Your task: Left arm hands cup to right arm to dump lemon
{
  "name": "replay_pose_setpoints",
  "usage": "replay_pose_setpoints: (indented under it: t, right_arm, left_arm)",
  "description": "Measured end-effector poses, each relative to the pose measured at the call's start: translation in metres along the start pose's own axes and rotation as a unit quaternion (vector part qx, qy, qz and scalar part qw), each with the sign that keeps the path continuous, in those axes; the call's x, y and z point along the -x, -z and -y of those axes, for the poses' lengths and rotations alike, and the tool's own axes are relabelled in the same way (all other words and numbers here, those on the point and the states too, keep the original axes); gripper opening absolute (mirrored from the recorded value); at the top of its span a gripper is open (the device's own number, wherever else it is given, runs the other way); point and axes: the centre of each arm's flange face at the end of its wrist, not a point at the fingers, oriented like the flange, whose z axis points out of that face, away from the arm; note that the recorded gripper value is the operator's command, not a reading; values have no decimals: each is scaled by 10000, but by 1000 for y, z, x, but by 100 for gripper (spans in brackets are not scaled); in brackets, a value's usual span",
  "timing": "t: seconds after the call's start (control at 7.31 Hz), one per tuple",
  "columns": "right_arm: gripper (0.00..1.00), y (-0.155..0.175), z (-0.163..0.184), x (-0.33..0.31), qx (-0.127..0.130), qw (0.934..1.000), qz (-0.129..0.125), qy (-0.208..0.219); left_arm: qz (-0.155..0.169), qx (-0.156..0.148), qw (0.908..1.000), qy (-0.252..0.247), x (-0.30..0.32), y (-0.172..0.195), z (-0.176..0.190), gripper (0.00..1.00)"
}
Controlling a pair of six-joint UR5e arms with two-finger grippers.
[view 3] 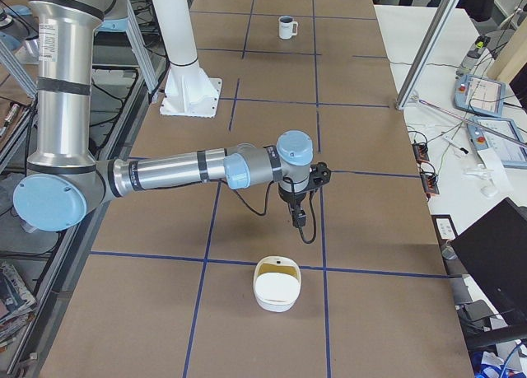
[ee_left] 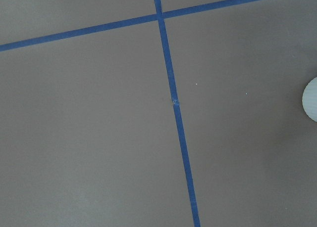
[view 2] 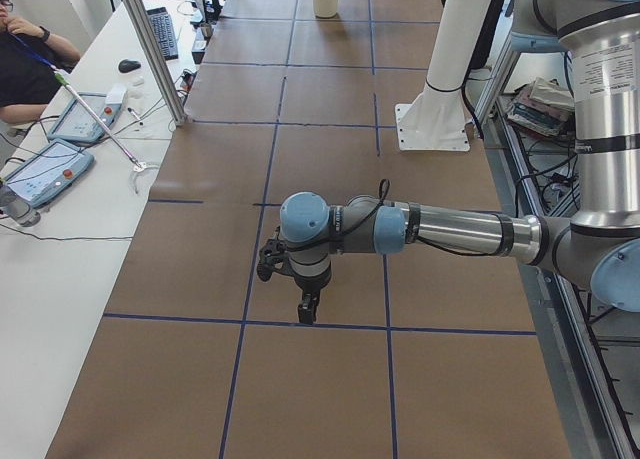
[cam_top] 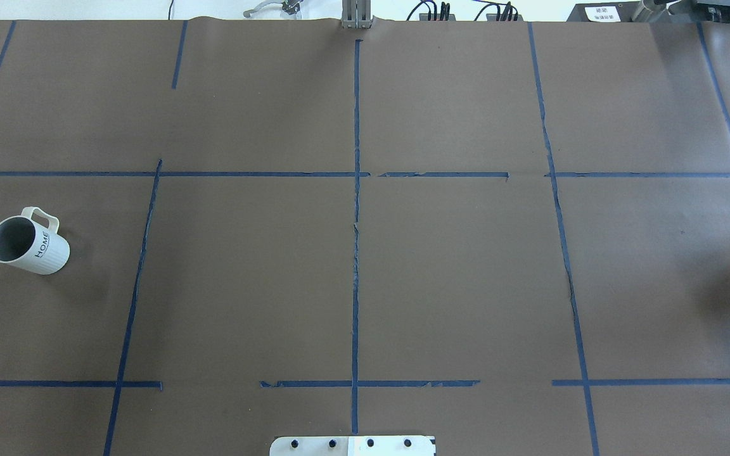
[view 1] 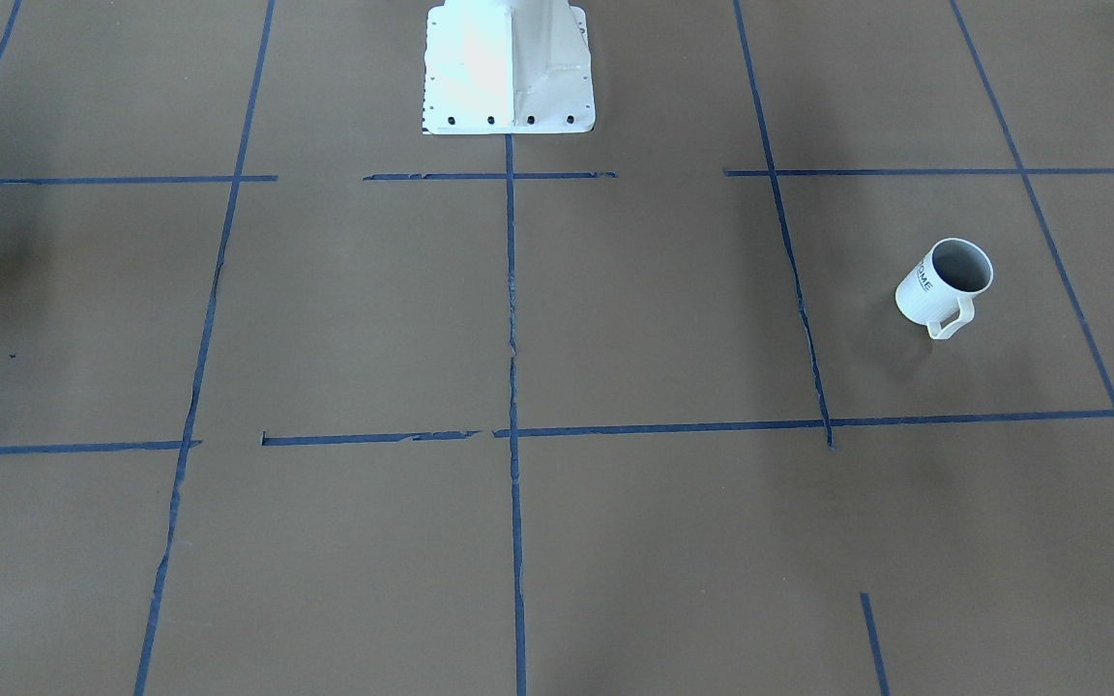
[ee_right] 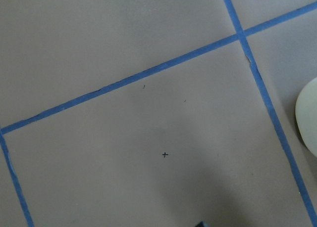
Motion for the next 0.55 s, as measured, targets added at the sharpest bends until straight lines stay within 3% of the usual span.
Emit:
replay_pose_setpoints:
  t: [0.55]
  right_arm:
    - [100,-6,-18,-10,89,9993,8,-363]
  left_arm:
    - [-291,12,9995,89,0,-4,-5,100]
